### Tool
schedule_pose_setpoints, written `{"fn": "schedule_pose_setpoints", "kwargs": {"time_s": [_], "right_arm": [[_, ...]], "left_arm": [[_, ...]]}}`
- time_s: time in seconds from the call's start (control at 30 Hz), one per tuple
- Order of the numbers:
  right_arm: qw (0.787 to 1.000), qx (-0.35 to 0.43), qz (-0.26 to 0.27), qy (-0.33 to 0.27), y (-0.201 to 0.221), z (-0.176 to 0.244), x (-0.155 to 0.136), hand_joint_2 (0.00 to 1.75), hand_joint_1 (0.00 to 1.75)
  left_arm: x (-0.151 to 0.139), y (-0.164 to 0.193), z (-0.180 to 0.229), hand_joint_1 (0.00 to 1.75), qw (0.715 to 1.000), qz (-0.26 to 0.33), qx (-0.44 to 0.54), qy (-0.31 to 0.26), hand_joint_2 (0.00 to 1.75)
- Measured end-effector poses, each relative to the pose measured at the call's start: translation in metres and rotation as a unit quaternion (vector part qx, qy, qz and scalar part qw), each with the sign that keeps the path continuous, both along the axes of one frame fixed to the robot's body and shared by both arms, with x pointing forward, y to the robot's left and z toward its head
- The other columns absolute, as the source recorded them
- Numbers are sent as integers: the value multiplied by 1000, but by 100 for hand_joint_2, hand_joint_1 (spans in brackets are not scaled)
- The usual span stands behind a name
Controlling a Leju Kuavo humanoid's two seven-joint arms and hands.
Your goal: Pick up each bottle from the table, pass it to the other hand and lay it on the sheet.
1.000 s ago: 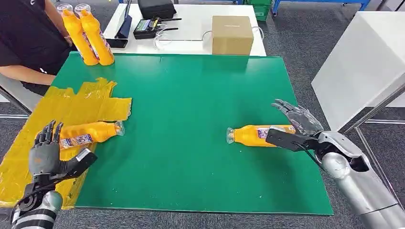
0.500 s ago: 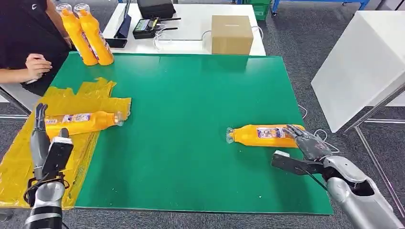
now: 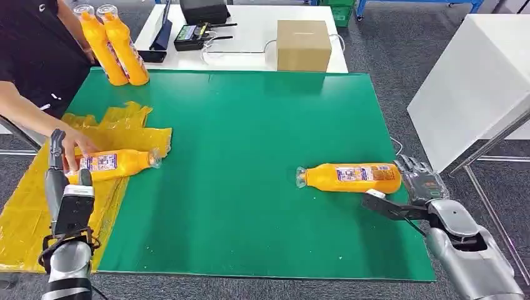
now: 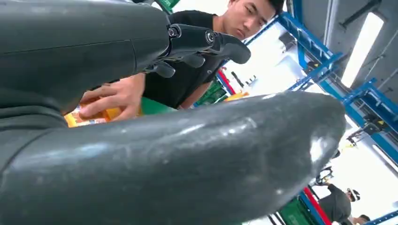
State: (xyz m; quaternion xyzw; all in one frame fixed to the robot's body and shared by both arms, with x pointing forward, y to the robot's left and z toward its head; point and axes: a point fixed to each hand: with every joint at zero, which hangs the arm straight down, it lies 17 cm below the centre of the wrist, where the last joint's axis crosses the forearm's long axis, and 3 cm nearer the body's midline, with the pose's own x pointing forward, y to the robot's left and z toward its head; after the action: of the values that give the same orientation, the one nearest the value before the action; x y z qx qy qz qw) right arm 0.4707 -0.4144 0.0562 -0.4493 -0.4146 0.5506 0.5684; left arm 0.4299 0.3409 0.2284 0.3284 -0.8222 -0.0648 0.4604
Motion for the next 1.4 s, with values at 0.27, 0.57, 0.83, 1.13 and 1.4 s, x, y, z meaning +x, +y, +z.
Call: {"fn": "schedule_pose_setpoints", "kwargs": {"time_s": [0.27,0.57,0.83,1.13,1.4], "right_arm": [[1000,11,13,-23,18,23,22,175,0],[999,22,24,2,37,16,37,175,0],[997,26,41,66,60,-16,44,175,0],[989,-7,42,141,58,-54,40,175,175],[984,-34,34,171,46,-67,42,175,175]], "left_arm": [[-1,-3,2,0,1000,-7,-7,-2,0],[-1,-9,3,0,1000,-21,-14,-4,0],[-1,-13,7,0,999,-27,-22,-11,0],[3,-21,16,0,999,-42,-26,-23,0],[9,-31,22,0,998,-53,-26,-29,0]]}}
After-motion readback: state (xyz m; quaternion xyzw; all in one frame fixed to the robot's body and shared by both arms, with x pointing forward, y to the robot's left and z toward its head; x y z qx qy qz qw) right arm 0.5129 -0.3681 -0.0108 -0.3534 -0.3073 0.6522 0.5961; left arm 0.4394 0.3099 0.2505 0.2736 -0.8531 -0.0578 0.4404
